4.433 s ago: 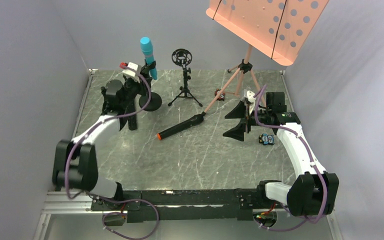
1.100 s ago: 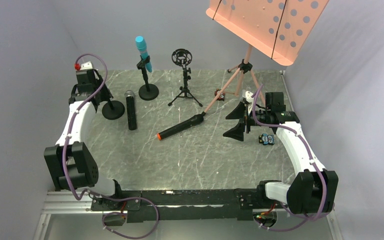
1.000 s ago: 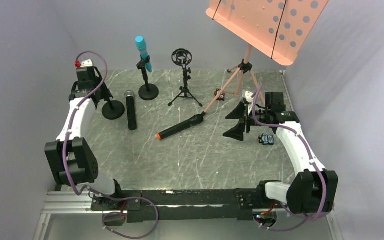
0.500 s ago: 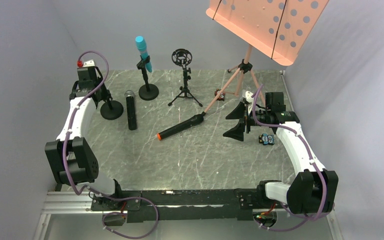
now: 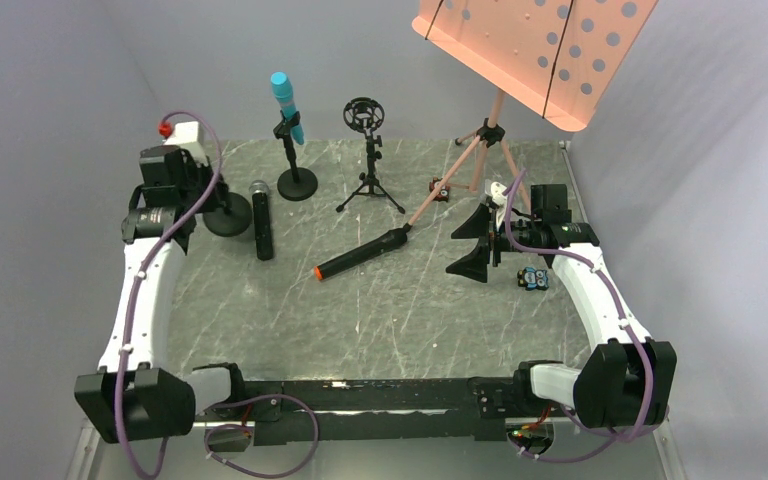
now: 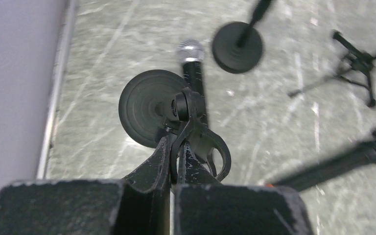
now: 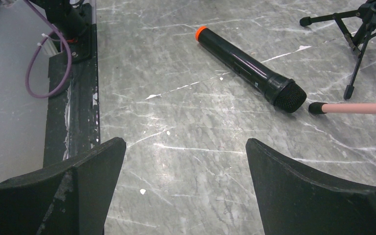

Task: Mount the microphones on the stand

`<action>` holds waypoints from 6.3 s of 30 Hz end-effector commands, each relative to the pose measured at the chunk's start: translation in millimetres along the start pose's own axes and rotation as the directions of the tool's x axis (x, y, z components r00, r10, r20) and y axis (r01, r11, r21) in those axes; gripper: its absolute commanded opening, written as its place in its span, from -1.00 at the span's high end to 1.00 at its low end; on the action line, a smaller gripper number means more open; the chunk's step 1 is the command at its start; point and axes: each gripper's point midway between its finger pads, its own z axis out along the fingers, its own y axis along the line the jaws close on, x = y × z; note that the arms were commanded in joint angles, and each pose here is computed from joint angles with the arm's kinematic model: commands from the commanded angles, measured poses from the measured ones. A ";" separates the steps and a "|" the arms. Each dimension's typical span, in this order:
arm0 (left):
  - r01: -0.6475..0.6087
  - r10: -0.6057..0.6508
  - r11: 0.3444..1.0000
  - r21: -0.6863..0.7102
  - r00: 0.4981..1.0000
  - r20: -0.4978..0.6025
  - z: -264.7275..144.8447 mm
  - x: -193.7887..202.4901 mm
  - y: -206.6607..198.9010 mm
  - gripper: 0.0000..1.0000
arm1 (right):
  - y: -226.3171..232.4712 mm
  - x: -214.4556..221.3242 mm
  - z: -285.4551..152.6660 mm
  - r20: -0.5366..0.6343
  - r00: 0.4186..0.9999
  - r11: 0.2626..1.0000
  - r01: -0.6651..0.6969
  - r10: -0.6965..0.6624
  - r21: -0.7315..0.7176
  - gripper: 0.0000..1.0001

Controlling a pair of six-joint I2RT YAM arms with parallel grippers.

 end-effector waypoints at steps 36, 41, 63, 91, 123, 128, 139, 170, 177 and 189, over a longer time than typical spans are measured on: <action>-0.355 0.526 0.155 0.922 0.820 0.227 -126.6 122.4 -380.8 0.65 | -17.7 -11.5 -17.5 0.017 0.998 0.995 0.066 -0.068 0.075 -0.99; -0.363 0.508 0.182 0.914 0.830 0.228 -126.5 117.2 -378.4 -0.12 | -17.2 -11.6 -17.5 0.018 0.998 0.995 0.065 -0.066 0.071 -0.99; -0.092 0.152 0.766 0.636 0.988 -0.040 -21.6 91.7 -183.4 -0.55 | -17.8 -11.6 -17.8 0.019 0.997 0.995 0.071 -0.073 0.075 -0.99; 0.087 -0.040 0.974 0.209 0.975 -0.219 88.9 131.2 -107.5 -0.67 | -18.0 -9.8 -17.4 0.018 0.998 0.995 0.062 -0.064 0.072 -0.99; -0.407 0.749 0.481 0.776 0.651 -0.123 68.6 240.2 -257.6 -0.34 | -19.1 -8.7 -16.3 0.021 0.999 0.997 0.048 -0.050 0.066 -0.99; -0.410 0.766 0.500 0.763 0.620 -0.170 71.8 249.3 -254.9 -0.23 | -18.1 -9.8 -16.5 0.023 0.998 0.997 0.050 -0.052 0.065 -0.99; -0.419 0.783 0.537 0.732 0.570 -0.248 73.0 265.6 -247.2 -0.15 | -16.6 -11.5 -17.0 0.028 0.998 0.997 0.054 -0.056 0.061 -0.99; -0.436 0.340 0.534 0.724 0.895 0.289 -94.7 55.9 -273.7 1.00 | 3.4 -86.7 -19.9 0.025 0.993 0.992 0.115 -0.114 -0.049 -0.99; -0.374 0.038 0.408 0.833 0.918 0.394 -158.5 -0.8 -326.5 1.00 | 21.7 -142.2 1.7 0.144 0.986 0.987 -0.059 0.080 -0.150 -0.98; -0.300 -0.124 0.275 0.913 0.931 0.343 -198.1 -32.2 -386.1 1.00 | 35.8 -221.7 12.5 0.332 0.912 0.955 -0.162 0.242 -0.249 -0.98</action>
